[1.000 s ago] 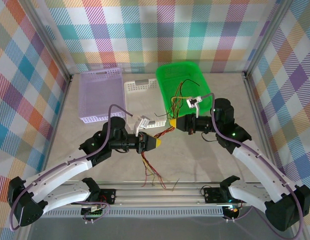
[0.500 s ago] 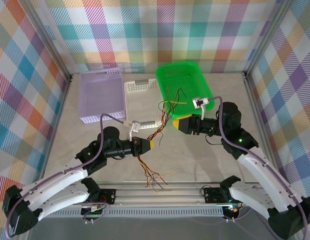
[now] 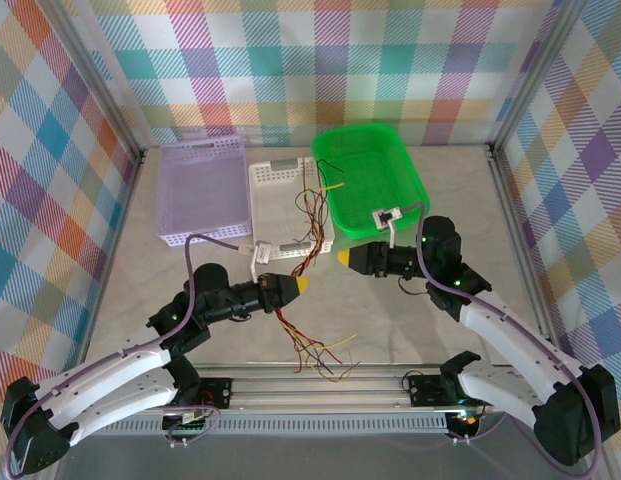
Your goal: Untangle the cables
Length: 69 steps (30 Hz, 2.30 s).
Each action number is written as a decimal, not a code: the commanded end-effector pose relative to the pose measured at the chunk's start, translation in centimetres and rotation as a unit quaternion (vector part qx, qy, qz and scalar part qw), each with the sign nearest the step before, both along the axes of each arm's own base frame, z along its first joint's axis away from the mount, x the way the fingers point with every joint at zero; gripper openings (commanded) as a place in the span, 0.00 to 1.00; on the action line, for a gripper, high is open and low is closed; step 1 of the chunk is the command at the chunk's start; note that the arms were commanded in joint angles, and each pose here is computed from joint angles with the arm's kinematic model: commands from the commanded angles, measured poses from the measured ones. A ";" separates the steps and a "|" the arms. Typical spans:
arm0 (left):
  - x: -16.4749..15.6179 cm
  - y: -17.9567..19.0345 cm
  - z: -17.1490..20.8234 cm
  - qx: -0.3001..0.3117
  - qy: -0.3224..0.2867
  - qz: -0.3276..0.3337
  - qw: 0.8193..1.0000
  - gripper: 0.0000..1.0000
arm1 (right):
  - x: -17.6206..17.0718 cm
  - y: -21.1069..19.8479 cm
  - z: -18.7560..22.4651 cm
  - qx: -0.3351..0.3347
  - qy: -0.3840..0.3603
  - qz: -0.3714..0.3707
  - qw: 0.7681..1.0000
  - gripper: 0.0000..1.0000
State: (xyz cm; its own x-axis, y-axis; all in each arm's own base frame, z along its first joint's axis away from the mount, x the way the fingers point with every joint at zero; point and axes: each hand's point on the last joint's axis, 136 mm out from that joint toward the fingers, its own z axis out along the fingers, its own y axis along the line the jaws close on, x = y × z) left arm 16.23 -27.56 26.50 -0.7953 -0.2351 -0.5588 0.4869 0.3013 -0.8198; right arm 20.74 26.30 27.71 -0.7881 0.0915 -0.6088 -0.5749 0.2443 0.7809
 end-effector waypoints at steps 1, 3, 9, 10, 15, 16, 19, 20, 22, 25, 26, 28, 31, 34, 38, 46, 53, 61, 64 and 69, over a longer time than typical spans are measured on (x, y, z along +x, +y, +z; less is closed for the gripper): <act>-0.1 -0.4 1.3 -0.029 -0.015 0.002 0.999 0.00 | -0.3 1.3 2.4 0.038 -0.049 0.014 0.998 0.43; -0.2 -0.6 1.2 -0.029 -0.015 0.002 0.999 0.00 | -0.6 2.0 2.3 0.040 -0.057 0.020 0.997 0.42; -0.2 -0.7 2.1 -0.040 -0.025 0.003 0.999 0.00 | -0.8 3.0 0.6 0.026 -0.060 0.022 0.998 0.41; -0.2 -0.7 2.3 -0.044 -0.027 0.003 0.999 0.00 | -0.7 3.0 0.4 0.027 -0.059 0.019 0.998 0.41; -0.2 -0.8 2.7 -0.053 -0.029 0.001 0.998 0.00 | -0.4 3.3 0.2 0.027 -0.059 0.014 0.998 0.39; -0.3 -0.9 2.6 -0.053 -0.029 0.000 0.998 0.00 | -0.4 3.3 0.2 0.029 -0.060 0.012 0.998 0.38; -0.3 -1.1 2.6 -0.054 -0.029 -0.002 0.998 0.00 | -0.2 3.6 0.4 0.033 -0.060 0.010 0.998 0.37; -0.4 -1.1 2.5 -0.054 -0.029 -0.004 0.998 0.00 | -0.1 3.6 0.5 0.035 -0.061 0.008 0.997 0.36; -0.5 -1.2 2.6 -0.053 -0.029 -0.006 0.998 0.00 | 0.0 3.6 0.6 0.039 -0.065 0.004 0.997 0.35; -0.5 -1.3 2.4 -0.050 -0.029 -0.007 0.998 0.00 | -0.1 3.8 0.7 0.039 -0.071 0.000 0.997 0.33; -0.5 -1.3 2.3 -0.050 -0.029 -0.007 0.998 0.00 | -0.2 3.9 0.8 0.039 -0.074 0.000 0.996 0.31; -0.5 -1.4 2.3 -0.049 -0.029 -0.009 0.998 0.00 | -0.3 4.0 0.8 0.037 -0.077 0.001 0.996 0.27; -0.6 -1.5 2.3 -0.050 -0.030 -0.012 0.998 0.00 | -0.2 4.0 0.9 0.041 -0.080 -0.005 0.996 0.27; -0.6 -1.7 2.2 -0.050 -0.030 -0.015 0.998 0.00 | -0.1 4.0 0.9 0.046 -0.077 -0.010 0.996 0.31; -0.8 -1.7 2.2 -0.050 -0.031 -0.019 0.998 0.00 | 0.1 3.9 1.1 0.048 -0.078 -0.017 0.996 0.32; -0.9 -1.4 2.3 -0.048 -0.034 -0.015 0.998 0.00 | -0.1 3.9 1.7 0.056 -0.087 -0.014 0.995 0.16; -0.9 -1.4 2.1 -0.043 -0.033 -0.014 0.998 0.00 | -0.2 3.5 2.3 0.056 -0.095 -0.023 0.994 0.00; -1.2 -1.3 2.4 -0.015 -0.040 -0.021 0.999 0.63 | -0.4 2.4 2.7 0.021 -0.113 -0.041 0.992 0.00; -1.2 -1.2 2.9 -0.008 -0.048 -0.022 0.999 0.73 | -0.9 2.4 2.8 0.014 -0.117 -0.029 0.993 0.00; -0.8 -1.7 3.4 0.002 -0.055 -0.022 0.998 0.75 | -1.9 2.8 3.1 0.020 -0.118 0.004 0.993 0.00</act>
